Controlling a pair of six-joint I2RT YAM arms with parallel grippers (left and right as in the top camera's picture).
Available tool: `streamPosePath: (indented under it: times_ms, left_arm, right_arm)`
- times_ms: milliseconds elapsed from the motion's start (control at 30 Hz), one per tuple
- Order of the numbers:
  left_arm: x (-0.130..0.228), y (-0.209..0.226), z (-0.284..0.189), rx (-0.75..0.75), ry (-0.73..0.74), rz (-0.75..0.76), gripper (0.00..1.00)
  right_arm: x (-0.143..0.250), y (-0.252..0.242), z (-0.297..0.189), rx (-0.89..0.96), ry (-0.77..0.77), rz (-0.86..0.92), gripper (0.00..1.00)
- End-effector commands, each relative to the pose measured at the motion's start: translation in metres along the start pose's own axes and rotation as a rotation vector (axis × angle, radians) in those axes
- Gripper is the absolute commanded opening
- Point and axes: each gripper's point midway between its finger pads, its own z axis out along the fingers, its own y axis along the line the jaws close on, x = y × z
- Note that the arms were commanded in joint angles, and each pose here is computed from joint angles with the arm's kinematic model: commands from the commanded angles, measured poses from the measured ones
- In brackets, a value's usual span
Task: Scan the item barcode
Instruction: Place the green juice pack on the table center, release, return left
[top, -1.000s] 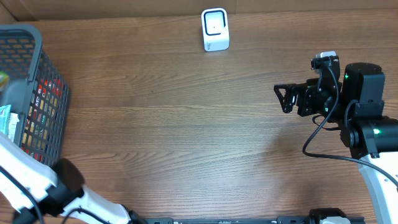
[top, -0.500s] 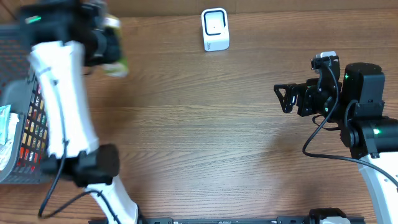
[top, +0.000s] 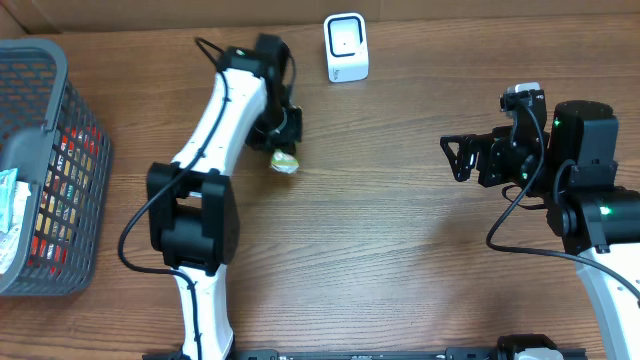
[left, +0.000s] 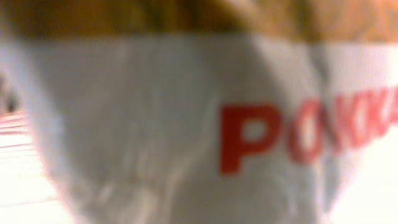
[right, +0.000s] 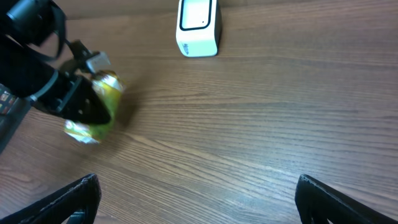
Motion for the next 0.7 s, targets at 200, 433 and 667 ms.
streamPosePath:
  times_ms: [200, 433, 667]
  left_arm:
    - [0.007, -0.025, 0.007, 0.003, -0.014, -0.001, 0.63]
    - [-0.013, -0.006, -0.056, -0.030, -0.122, -0.033, 0.73]
    - [-0.015, 0.058, -0.244, -0.017, -0.529, -0.159, 0.77]
  right_arm:
    - [-0.002, -0.004, 0.009, 0.006, 0.023, 0.009, 1.00]
    - [-0.002, -0.004, 0.009, 0.005, 0.020, 0.008, 1.00]
    - [-0.001, -0.004, 0.009, 0.006, 0.026, 0.010, 1.00]
